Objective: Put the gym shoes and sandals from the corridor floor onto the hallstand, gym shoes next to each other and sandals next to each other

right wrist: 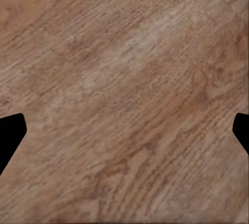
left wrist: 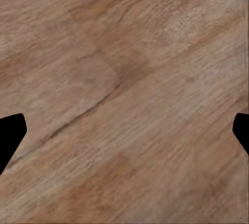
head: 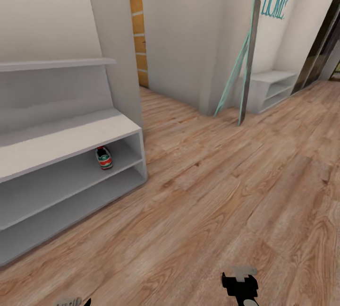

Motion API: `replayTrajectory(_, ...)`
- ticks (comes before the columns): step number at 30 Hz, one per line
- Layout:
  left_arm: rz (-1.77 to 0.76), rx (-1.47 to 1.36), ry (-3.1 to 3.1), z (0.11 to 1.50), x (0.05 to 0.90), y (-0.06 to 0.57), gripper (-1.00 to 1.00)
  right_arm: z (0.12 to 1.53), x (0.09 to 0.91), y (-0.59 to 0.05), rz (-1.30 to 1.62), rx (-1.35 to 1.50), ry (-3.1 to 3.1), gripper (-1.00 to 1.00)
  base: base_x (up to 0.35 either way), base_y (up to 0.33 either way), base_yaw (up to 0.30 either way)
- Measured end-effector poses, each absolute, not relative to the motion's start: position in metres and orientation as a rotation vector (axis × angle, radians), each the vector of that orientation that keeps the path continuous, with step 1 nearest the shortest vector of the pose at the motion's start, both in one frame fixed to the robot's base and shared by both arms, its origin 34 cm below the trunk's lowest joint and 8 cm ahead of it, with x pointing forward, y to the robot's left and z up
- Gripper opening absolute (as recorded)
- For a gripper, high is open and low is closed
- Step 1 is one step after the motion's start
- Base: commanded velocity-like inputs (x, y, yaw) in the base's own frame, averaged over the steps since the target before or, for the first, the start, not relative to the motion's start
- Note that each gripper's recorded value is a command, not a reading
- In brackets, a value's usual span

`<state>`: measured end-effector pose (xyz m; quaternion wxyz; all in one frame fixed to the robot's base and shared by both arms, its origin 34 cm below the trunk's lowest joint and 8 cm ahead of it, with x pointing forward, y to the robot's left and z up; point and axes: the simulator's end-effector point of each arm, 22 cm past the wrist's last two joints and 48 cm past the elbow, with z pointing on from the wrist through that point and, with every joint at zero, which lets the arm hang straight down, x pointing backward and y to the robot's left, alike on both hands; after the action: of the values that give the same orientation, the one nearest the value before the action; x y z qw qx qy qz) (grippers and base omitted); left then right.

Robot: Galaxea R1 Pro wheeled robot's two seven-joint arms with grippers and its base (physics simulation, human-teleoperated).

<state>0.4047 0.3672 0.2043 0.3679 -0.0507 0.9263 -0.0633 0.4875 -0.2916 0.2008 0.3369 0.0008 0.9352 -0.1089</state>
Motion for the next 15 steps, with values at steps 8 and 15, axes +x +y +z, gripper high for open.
replayTrajectory(8,-0.164,-0.123,2.348,0.215,0.414,0.367,1.00,0.215,0.497,-0.292,-0.282,0.007,2.406,1.00,0.000,0.000,-0.300)
replayTrajectory(15,-0.165,-0.119,2.320,0.226,0.422,0.367,1.00,0.228,0.505,-0.292,-0.280,0.011,2.378,1.00,0.000,0.000,-0.300)
